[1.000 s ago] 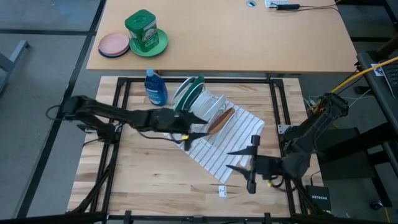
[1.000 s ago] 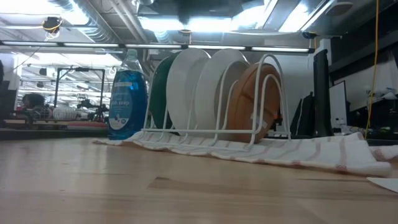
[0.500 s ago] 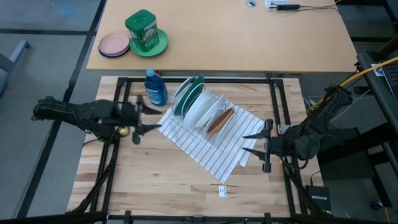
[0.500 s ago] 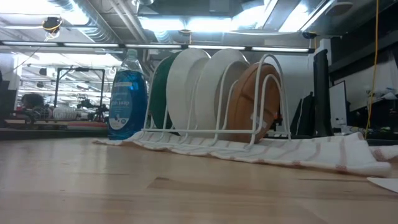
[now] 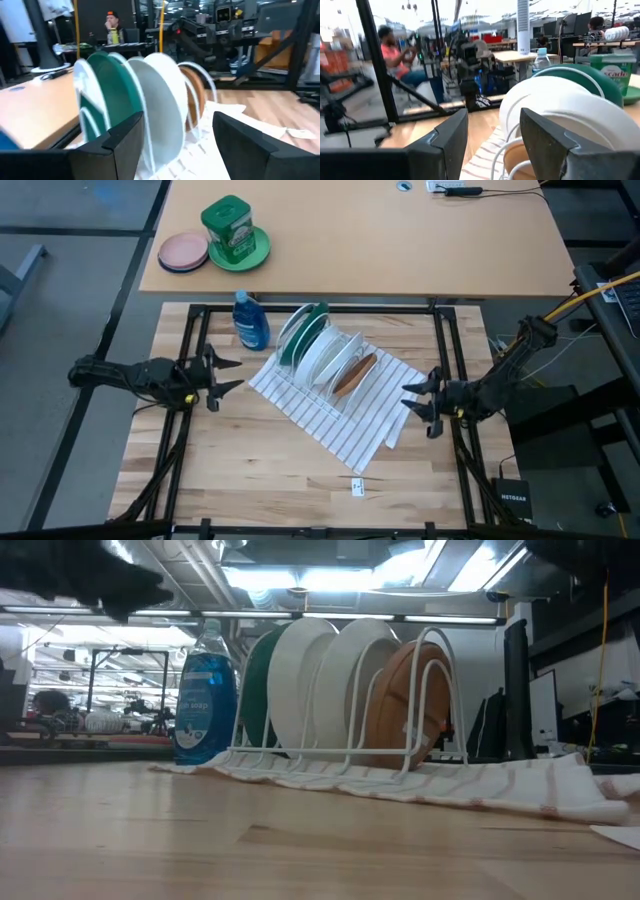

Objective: Sort dishes
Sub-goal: Return to Home Position

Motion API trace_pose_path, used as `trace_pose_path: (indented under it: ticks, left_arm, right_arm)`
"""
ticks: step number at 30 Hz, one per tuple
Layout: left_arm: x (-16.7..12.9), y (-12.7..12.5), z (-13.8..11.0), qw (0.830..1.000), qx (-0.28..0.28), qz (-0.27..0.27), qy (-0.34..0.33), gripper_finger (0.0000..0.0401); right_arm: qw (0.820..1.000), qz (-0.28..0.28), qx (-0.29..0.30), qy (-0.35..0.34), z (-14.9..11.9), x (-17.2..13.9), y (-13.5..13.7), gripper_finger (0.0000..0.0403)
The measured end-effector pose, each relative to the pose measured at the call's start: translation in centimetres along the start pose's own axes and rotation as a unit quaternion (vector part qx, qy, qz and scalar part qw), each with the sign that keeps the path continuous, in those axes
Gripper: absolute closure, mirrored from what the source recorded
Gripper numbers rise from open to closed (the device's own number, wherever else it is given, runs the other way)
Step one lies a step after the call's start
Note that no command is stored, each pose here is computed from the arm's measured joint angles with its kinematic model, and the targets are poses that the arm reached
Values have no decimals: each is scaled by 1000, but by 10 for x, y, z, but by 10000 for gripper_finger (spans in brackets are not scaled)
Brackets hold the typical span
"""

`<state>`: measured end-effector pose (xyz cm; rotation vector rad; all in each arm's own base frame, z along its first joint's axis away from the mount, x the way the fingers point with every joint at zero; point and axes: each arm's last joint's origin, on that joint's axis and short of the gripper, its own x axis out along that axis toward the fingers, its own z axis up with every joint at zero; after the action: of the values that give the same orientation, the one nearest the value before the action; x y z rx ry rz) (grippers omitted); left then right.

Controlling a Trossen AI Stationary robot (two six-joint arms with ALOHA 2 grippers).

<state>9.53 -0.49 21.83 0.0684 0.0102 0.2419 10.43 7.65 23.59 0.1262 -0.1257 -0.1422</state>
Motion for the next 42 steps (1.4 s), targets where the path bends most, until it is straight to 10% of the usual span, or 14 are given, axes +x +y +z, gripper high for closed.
trace_pose_path:
  ticks: [9,42]
  left_arm:
    - [1,-1,-46,1000,-5,15,23,176]
    - [2,-3,-48,997,69,-15,26,176]
  right_arm:
    - [999,16,30,-23,-40,-14,-18,220]
    - [971,161,51,171,-83,-20,-13,220]
